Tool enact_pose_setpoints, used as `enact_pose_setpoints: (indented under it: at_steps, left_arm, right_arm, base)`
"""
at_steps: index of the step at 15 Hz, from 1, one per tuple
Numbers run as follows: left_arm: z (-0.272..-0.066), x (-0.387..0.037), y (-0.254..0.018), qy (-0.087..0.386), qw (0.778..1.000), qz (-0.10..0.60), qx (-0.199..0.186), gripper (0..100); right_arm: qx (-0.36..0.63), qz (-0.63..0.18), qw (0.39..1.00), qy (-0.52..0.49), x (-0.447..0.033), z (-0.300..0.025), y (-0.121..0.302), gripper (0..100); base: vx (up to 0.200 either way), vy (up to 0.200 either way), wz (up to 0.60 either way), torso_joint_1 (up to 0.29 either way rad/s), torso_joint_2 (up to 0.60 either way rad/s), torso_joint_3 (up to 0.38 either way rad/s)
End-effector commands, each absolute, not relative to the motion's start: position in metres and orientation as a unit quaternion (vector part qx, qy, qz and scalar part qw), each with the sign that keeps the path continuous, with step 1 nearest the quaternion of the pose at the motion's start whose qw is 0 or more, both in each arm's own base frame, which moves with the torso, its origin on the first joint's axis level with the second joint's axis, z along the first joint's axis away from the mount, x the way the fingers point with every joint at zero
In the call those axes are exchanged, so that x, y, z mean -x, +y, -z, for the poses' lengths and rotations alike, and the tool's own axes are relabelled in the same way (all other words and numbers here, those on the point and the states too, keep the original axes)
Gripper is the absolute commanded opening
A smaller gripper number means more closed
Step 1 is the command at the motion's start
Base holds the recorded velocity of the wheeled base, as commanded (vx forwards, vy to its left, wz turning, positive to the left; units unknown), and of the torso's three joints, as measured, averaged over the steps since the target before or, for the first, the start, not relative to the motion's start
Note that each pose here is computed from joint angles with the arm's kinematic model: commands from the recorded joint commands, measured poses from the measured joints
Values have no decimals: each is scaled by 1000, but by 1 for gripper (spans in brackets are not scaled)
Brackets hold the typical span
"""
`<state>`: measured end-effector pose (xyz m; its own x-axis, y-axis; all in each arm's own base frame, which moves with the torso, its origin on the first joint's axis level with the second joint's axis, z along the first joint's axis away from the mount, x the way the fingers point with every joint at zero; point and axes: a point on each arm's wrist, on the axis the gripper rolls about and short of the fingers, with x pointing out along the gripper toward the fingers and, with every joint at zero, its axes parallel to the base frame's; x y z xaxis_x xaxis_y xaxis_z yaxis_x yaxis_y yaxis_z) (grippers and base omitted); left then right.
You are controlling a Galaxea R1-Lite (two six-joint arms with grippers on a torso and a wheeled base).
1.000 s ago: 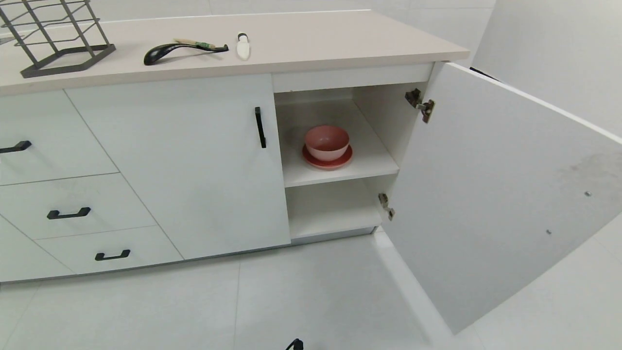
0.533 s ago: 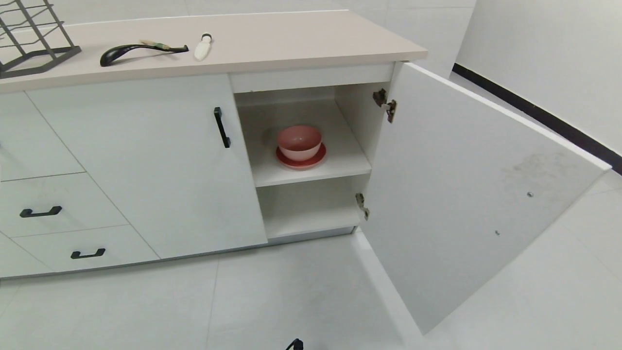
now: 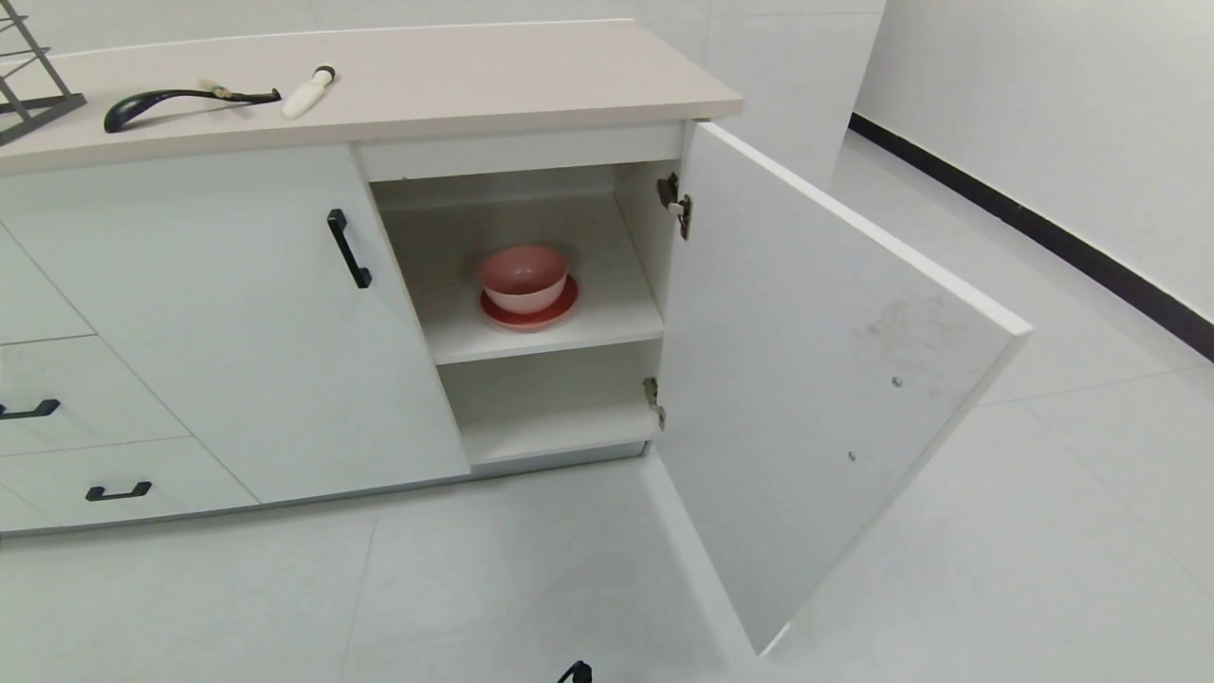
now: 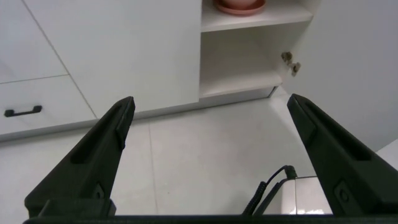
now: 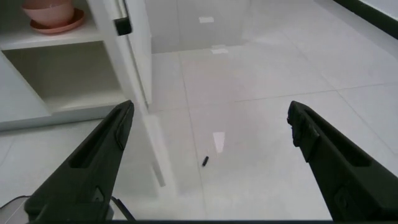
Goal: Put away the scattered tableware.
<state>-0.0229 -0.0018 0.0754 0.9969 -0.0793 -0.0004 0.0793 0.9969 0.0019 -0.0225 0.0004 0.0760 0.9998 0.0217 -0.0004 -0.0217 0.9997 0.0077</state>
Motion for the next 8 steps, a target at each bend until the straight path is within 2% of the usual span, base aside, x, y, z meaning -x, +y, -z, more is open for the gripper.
enact_pose_setpoints:
  at_steps: [1, 6, 7, 8]
  left_arm:
    - [-75, 23, -2, 0, 999, 39, -1, 100]
    - [-76, 23, -1, -1, 999, 30, 11, 100]
    - [-76, 23, -1, -1, 999, 30, 11, 100]
    - [-76, 23, -1, -1, 1000, 29, 11, 100]
  right_arm:
    - [-4, -12, 1000, 2, 22, -76, 0, 0]
    - [-3, -16, 1000, 2, 22, -76, 1, 0]
    - [-1, -15, 1000, -13, 22, -79, 1, 0]
    - [2, -18, 996, -88, 24, -94, 1, 0]
  base:
    - [0, 0, 0, 0, 0, 0]
    - [0, 0, 0, 0, 0, 0]
    - [0, 0, 0, 0, 0, 0]
    - [0, 0, 0, 0, 0, 0]
